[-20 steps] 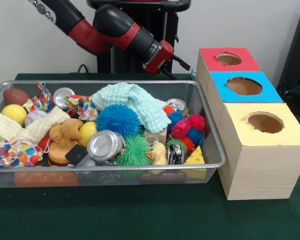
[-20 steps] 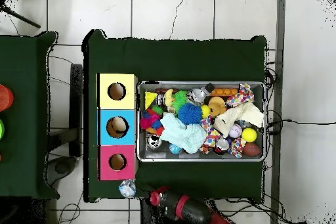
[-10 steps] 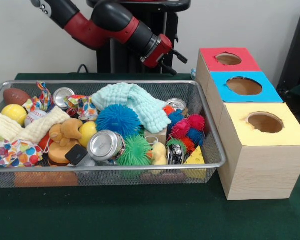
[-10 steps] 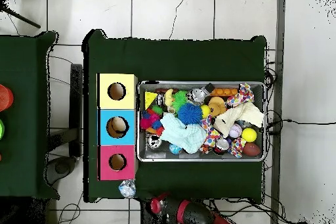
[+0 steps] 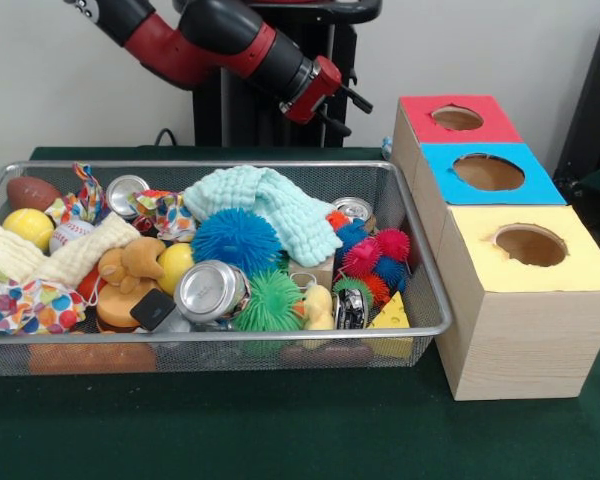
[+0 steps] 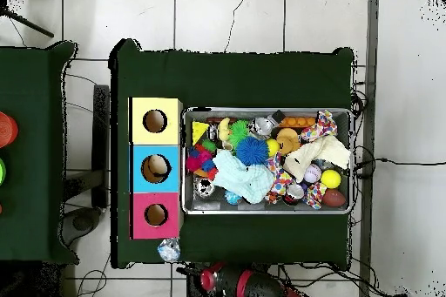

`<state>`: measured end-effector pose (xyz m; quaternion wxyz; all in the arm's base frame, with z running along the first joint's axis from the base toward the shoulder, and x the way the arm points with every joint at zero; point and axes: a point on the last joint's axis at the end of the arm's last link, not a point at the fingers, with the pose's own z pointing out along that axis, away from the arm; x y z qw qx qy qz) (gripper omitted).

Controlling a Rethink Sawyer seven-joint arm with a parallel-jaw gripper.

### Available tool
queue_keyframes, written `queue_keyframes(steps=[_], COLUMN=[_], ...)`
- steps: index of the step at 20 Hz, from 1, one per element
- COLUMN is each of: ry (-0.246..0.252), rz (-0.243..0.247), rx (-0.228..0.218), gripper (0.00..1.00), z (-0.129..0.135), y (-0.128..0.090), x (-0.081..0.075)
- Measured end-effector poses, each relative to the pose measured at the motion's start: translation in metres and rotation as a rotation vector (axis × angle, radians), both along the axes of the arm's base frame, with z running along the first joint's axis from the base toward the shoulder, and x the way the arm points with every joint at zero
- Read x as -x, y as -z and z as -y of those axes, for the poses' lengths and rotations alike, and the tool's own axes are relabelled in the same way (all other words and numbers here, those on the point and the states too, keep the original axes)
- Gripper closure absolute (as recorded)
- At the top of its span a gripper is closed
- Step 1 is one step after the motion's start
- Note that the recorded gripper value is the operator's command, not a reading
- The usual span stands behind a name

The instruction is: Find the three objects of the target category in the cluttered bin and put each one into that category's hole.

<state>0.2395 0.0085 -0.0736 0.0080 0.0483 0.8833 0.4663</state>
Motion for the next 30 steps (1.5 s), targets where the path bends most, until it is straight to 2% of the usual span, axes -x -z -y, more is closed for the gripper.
queue_keyframes(steps=[9,12,17,30], ry=[0.070,0.113,0.160,0.205], rz=[-0.020,-0.019,-0.018,-0.029], rx=[-0.006,-0.002,-0.018,-0.044], gripper=[0.00,0.00,0.00,0.00], z=[0.008,0.017,0.020,0.021], y=[0.012,0.020,0.021,0.024], x=[-0.007,-0.011,-0.015,-0.024])
